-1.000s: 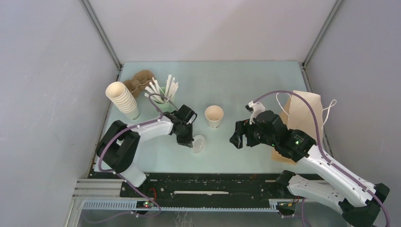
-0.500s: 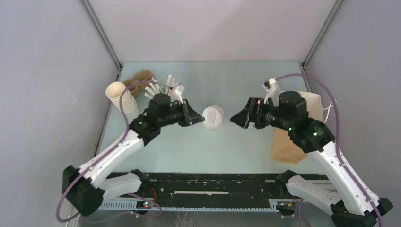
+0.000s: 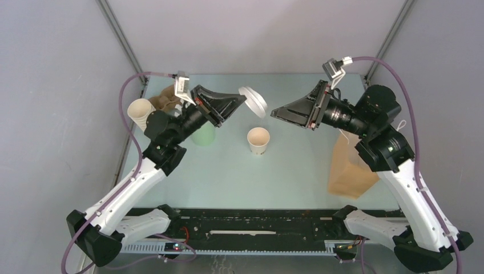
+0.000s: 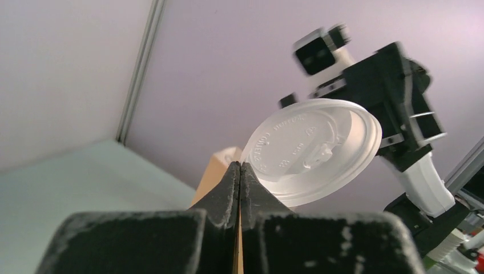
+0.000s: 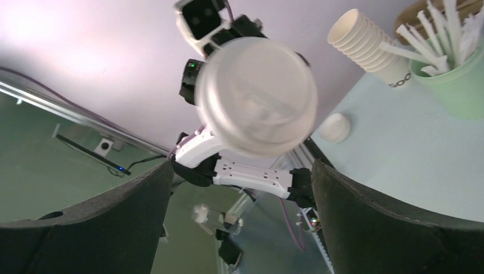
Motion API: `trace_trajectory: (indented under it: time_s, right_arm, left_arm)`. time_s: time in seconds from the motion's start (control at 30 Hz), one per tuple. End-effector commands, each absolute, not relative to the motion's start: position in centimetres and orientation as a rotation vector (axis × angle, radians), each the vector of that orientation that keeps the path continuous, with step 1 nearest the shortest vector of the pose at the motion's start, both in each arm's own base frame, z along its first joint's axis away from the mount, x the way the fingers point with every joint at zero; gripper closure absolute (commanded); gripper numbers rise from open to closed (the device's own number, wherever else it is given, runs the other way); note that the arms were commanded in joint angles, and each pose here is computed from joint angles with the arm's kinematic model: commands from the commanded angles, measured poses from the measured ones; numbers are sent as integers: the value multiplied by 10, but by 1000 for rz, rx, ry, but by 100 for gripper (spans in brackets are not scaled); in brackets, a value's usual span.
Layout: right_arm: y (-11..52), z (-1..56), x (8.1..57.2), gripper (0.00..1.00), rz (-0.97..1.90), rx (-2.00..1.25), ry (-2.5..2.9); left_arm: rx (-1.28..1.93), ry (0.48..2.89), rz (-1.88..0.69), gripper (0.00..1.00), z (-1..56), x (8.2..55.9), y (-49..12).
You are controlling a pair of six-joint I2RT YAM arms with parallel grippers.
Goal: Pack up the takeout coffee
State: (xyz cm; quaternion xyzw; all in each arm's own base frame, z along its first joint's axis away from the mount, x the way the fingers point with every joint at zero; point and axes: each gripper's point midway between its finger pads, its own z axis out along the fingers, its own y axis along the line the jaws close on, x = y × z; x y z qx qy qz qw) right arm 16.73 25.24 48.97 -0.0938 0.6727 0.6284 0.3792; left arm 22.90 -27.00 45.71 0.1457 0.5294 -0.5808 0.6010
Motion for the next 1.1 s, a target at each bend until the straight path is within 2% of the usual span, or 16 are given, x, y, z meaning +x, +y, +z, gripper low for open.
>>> trace_trajectory:
  time_s: [0.0, 0.3, 1.07]
  right_arm:
    - [262, 512, 165, 0, 1749, -238, 1685]
    - [262, 513, 176, 0, 1770, -200, 1696]
    - [266, 507, 186, 2, 1815, -122, 1720]
  left_arm:
    - [458, 964, -1284, 100, 526, 212, -263]
    - [593, 982, -1279, 100, 525, 212, -280]
    - [646, 1039, -1204, 100, 508, 217, -282]
